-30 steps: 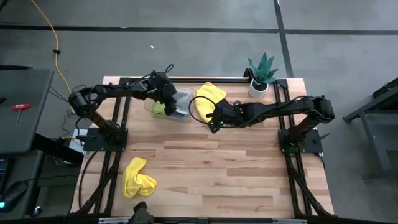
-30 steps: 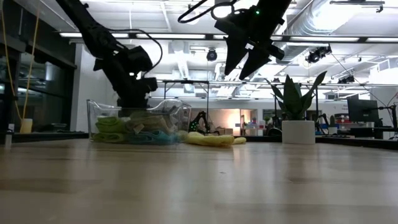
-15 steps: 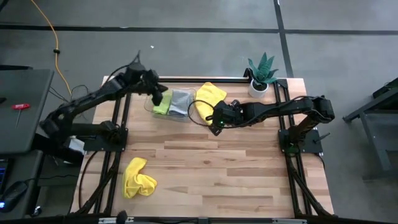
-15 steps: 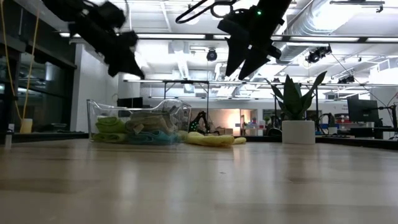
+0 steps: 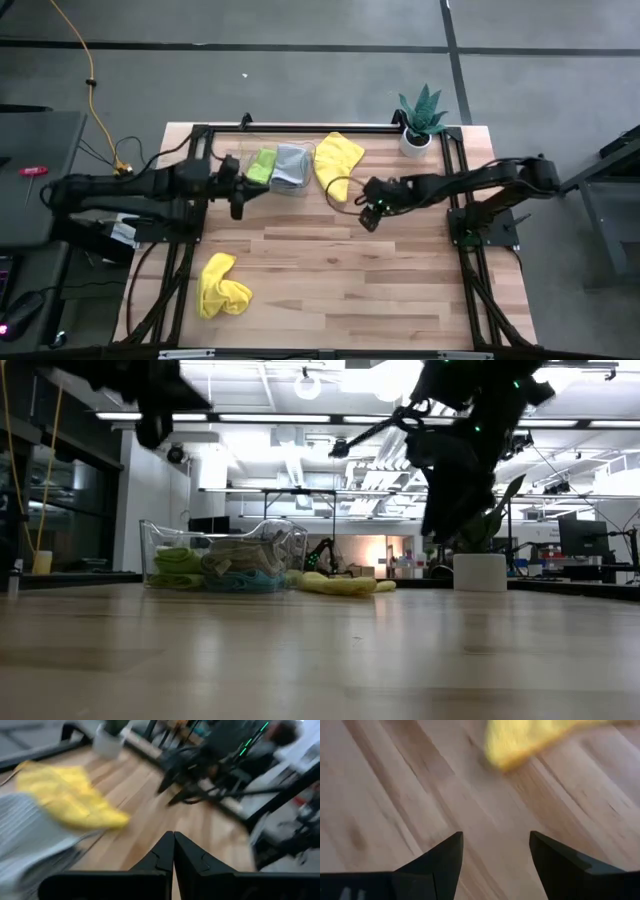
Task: Fold microfiber towels
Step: Fold the top yellow towel
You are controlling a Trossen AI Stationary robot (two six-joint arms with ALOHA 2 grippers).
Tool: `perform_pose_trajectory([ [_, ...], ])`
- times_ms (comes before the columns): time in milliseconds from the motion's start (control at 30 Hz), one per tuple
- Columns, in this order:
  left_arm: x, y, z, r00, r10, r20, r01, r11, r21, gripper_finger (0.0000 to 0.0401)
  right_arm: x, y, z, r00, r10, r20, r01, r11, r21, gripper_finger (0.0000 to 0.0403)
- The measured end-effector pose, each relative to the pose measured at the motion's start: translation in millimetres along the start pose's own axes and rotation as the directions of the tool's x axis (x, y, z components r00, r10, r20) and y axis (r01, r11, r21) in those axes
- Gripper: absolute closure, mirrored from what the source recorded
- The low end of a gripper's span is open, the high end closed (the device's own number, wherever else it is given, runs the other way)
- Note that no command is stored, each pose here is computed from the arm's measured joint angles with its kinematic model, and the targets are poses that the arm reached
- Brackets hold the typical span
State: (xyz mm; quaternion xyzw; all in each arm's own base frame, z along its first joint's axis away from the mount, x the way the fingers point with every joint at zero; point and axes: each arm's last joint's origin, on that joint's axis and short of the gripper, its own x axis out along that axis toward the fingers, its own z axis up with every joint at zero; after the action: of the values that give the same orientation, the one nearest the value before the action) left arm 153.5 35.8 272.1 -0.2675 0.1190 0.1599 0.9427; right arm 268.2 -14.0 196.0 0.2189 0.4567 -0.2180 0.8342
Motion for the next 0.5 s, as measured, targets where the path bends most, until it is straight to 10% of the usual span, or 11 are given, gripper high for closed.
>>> perform_pose_trajectory([
  [200, -7, -37, 3, 0.971, -0.080, 0.225, 0.084, 0.996, -0.011, 0.0401, 19, -40, 19, 0.962, 0.078, 0.263, -0.140, 0.965, 0.224, 0.0181],
  [500, -4, -50, 1, 0.952, -0.054, 0.301, 0.073, 0.996, -0.054, 0.0401, 67, -95, 63, 0.983, 0.008, 0.181, -0.076, 0.925, 0.372, 0.0181],
])
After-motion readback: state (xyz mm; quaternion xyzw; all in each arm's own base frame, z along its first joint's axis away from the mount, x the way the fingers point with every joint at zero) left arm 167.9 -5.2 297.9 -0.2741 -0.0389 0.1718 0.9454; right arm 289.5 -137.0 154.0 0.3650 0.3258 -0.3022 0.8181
